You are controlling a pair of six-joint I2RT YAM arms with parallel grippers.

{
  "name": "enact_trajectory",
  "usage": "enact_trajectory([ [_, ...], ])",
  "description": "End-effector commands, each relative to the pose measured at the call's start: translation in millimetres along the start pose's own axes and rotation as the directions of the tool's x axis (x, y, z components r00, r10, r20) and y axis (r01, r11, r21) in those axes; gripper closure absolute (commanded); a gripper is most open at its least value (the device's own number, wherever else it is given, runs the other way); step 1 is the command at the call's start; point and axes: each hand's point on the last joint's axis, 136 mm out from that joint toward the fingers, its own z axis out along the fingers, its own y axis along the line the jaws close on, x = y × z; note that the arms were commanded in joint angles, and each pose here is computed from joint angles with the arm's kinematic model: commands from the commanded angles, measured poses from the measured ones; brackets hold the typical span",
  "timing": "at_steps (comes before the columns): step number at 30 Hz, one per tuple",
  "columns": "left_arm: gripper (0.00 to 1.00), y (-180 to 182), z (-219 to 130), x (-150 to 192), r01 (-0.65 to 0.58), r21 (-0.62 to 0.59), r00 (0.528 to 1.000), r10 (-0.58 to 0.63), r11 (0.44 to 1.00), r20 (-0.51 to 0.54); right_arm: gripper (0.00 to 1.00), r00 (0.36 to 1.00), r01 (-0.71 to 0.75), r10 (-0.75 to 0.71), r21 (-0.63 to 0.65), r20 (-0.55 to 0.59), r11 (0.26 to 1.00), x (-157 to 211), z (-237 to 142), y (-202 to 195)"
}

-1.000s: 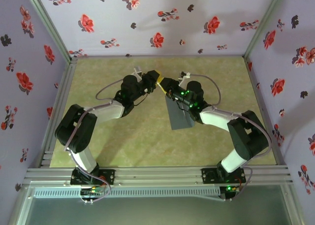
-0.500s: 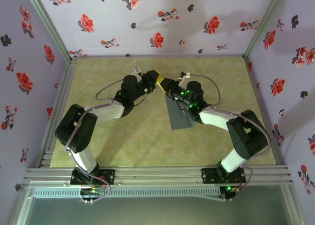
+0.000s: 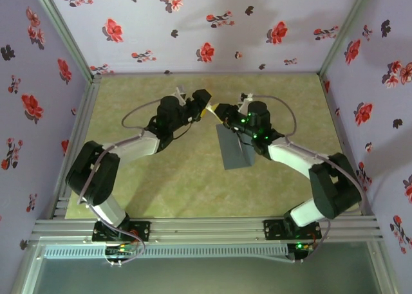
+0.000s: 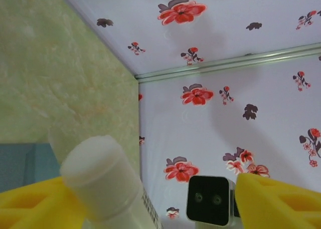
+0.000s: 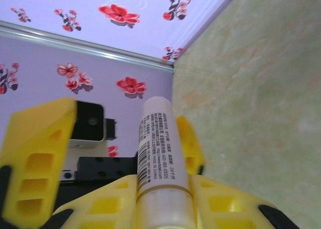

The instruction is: Place the letter into the envelope and seal it

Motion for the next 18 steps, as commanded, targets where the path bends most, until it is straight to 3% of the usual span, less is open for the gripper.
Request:
enact_trajectory([
  [1,0.17,-48,-20,-22,-0.163,0.017,0.986,0.162,0.987,0.032,0.90,0.996,0.093,-0.092,0.143,-0.018,0.985,-13,-29,-3],
  [4,0.10,-58,-31,-29,-0.263,-0.062,0.964,0.264,0.963,0.020,0.91,0.987,0.154,-0.140,0.257,-0.075,0.954,-19,-52,-12],
  [9,0.14,-37,-39,-29,-0.414,-0.232,0.910,0.396,0.880,-0.123,0.92,0.949,0.292,-0.206,0.415,-0.239,0.862,-25,-86,-22],
  [13,0.31,9,-34,-12,-0.492,-0.338,0.861,0.391,0.802,-0.325,0.94,0.893,0.392,-0.201,0.476,-0.402,0.787,-20,-100,-30],
  [18,0.68,57,-15,13,-0.530,-0.358,0.822,0.361,0.769,-0.441,0.96,0.821,0.468,-0.140,0.512,-0.553,0.720,-9,-109,-48],
])
